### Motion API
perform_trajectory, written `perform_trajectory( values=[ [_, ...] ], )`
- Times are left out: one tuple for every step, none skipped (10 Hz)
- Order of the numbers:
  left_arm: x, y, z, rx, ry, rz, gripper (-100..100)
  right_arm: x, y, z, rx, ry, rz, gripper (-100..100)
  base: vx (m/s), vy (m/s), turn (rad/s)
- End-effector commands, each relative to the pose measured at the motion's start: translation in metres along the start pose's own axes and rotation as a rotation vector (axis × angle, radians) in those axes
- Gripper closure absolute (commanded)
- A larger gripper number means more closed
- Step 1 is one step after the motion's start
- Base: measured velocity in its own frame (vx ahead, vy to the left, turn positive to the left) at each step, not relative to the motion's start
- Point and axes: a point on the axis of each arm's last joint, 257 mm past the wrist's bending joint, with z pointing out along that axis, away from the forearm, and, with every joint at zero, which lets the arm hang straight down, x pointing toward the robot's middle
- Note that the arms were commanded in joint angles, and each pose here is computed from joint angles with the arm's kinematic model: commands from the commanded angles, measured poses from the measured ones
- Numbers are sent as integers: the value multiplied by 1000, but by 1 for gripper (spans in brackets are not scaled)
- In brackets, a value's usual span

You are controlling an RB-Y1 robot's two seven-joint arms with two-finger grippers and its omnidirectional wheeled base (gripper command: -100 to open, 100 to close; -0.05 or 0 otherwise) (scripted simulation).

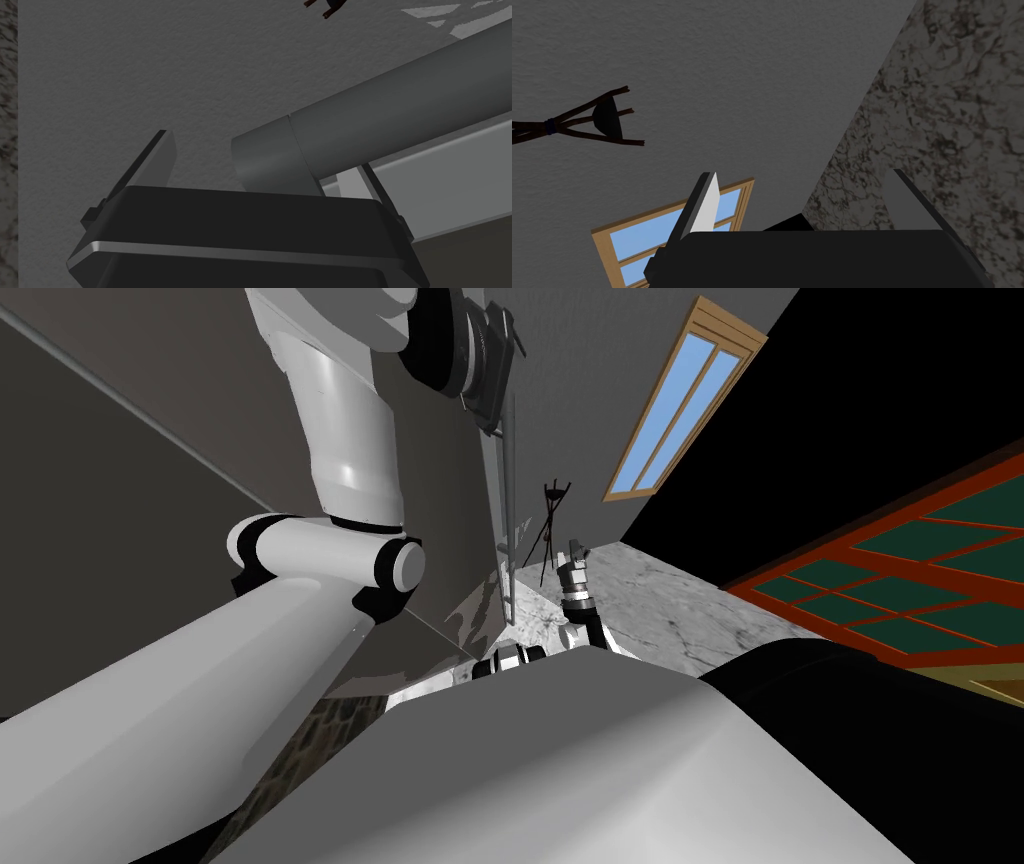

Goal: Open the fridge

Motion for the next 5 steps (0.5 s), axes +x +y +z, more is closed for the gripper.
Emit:
perform_trajectory(
  values=[
    [-4,-30,-14,49,-9,16,-100,0,0,0,0,0,0,0,14,-19,48],
    [-4,-30,-14,49,-9,16,-100,0,0,0,0,0,0,0,0,0,0],
    [-4,-30,-14,49,-9,16,-100,0,0,0,0,0,0,0,0,0,0],
    [-4,-30,-14,49,-9,16,-100,0,0,0,0,0,0,0,-3,4,-16],
    [-4,-30,-14,49,-9,16,-100,0,0,0,0,0,0,0,-7,9,-24]
  ],
)
